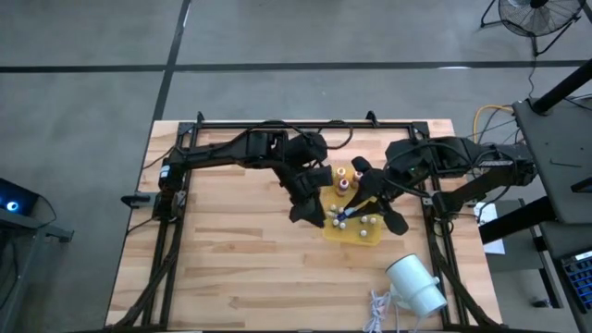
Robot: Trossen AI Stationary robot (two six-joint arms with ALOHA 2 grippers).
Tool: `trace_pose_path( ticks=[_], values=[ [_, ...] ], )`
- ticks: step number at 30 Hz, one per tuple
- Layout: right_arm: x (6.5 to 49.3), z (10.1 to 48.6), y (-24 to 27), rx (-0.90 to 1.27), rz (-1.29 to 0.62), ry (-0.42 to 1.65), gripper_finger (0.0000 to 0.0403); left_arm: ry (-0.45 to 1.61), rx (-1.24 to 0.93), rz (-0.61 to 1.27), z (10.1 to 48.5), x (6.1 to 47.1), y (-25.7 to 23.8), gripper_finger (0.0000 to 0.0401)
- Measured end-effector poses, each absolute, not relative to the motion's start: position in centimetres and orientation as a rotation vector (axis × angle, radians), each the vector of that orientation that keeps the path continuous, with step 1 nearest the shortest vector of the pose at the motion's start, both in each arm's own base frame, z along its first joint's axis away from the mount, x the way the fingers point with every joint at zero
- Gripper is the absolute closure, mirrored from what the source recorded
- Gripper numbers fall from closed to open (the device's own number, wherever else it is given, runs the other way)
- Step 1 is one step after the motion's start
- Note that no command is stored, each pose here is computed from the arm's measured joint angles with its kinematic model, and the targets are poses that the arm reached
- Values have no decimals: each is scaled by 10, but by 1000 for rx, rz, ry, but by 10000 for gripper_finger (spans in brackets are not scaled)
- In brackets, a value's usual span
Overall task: Pick & Place food coloring
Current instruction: Put the small dark blue food coloring bottle into the yellow bin
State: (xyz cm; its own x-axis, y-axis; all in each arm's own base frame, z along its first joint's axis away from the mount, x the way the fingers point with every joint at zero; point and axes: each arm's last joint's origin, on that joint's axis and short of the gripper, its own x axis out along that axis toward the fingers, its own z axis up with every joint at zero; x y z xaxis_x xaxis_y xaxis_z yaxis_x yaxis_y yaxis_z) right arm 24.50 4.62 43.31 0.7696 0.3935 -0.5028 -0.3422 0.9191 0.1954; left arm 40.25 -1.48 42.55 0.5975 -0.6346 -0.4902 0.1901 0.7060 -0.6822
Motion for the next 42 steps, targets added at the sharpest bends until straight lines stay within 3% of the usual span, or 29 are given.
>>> trace_pose_path(
  ticks=[7, 28, 34, 42],
  values=[
    [240, 420, 45, 140, 341, 722, 347, 963, -485, -303, 417, 379, -11, 246],
    [239, 347, 40, 304, 44, 1130, 348, 1012, -360, -255, 418, 344, -12, 246],
    [239, 322, 40, 339, 1, 1196, 348, 899, -355, -221, 410, 321, -9, 246],
    [247, 298, 41, 377, -68, 1241, 348, 595, -417, -139, 386, 294, -5, 246]
  ],
)
